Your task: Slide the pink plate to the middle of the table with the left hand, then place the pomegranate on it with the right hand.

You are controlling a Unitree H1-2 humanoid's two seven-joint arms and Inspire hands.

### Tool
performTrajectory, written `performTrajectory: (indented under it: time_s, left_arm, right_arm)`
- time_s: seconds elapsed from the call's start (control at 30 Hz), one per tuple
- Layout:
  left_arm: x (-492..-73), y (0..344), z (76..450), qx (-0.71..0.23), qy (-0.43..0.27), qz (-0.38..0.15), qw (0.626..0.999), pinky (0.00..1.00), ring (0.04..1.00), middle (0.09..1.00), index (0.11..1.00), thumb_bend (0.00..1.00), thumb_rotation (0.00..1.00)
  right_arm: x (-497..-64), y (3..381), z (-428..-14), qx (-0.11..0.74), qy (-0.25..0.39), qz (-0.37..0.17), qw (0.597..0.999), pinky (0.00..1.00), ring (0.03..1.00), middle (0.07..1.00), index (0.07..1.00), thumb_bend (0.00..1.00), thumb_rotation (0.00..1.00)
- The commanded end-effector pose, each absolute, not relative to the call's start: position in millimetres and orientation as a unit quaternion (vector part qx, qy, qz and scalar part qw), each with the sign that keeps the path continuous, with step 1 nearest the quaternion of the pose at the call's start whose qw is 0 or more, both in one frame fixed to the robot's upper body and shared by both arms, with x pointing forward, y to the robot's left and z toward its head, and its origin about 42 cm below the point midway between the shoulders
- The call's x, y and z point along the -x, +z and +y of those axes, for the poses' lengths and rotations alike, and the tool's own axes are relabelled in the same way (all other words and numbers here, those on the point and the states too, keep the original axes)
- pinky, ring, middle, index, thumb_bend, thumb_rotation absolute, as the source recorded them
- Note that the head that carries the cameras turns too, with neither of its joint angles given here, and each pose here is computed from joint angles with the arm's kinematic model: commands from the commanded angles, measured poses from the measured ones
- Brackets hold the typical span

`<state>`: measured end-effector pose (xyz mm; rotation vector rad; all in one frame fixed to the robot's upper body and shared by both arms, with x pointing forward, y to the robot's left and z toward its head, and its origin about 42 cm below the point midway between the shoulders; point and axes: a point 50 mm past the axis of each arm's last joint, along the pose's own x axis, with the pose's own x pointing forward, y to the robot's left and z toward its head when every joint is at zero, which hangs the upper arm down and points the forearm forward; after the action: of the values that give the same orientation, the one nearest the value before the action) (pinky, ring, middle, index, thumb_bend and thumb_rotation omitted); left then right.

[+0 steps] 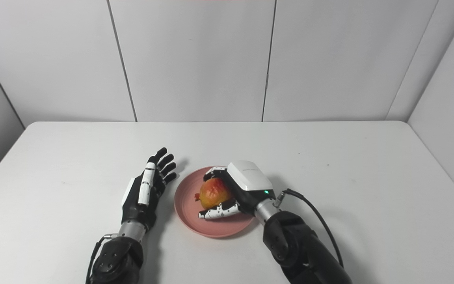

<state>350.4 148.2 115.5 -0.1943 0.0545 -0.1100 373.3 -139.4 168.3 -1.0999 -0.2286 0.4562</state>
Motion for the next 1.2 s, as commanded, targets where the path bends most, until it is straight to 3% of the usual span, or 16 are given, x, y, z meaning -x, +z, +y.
performTrajectory:
  time_s: [0.0, 0.33, 0.6, 0.77, 0.97, 1.03, 1.1, 1.17]
  left_arm:
    - [-352, 116, 146, 0.095, -0.058, 0.04, 0.993, 0.88, 0.894, 0.898, 0.886, 0.4, 1.0]
    - [-352, 116, 147, 0.099, -0.055, 0.042, 0.993, 0.88, 0.892, 0.893, 0.882, 0.39, 1.0]
    - [-352, 116, 148, 0.1, -0.052, 0.046, 0.993, 0.87, 0.889, 0.891, 0.883, 0.4, 1.0]
    - [-352, 115, 149, 0.1, -0.053, 0.046, 0.992, 0.87, 0.89, 0.895, 0.888, 0.4, 1.0]
    - [-352, 114, 150, 0.099, -0.054, 0.044, 0.993, 0.87, 0.889, 0.895, 0.89, 0.39, 1.0]
    - [-352, 114, 151, 0.097, -0.055, 0.044, 0.993, 0.88, 0.893, 0.899, 0.894, 0.4, 1.0]
    - [-352, 114, 152, 0.094, -0.055, 0.041, 0.993, 0.88, 0.895, 0.9, 0.895, 0.39, 1.0]
    - [-352, 114, 153, 0.08, -0.06, 0.035, 0.994, 0.89, 0.912, 0.915, 0.912, 0.38, 1.0]
  right_arm:
    - [-376, 189, -138, 0.508, 0.198, -0.154, 0.824, 0.6, 0.709, 0.776, 0.797, 0.78, 0.51]
    - [-374, 202, -141, 0.504, 0.169, -0.2, 0.823, 0.87, 0.916, 0.93, 0.951, 0.94, 0.66]
    - [-375, 215, -146, 0.503, 0.146, -0.229, 0.821, 0.93, 0.981, 0.997, 1.0, 1.0, 0.76]
    - [-372, 222, -151, 0.488, 0.117, -0.248, 0.829, 0.91, 0.979, 1.0, 1.0, 1.0, 0.76]
    - [-364, 222, -164, 0.398, 0.077, -0.225, 0.886, 0.82, 0.938, 1.0, 1.0, 0.99, 0.86]
    - [-362, 221, -169, 0.349, 0.066, -0.21, 0.911, 0.82, 0.932, 0.995, 1.0, 0.93, 0.94]
    - [-360, 217, -176, 0.295, 0.065, -0.187, 0.935, 0.85, 0.938, 0.988, 0.995, 0.87, 0.99]
    - [-358, 208, -184, 0.202, 0.076, -0.15, 0.965, 0.94, 0.981, 0.995, 0.991, 0.8, 1.0]
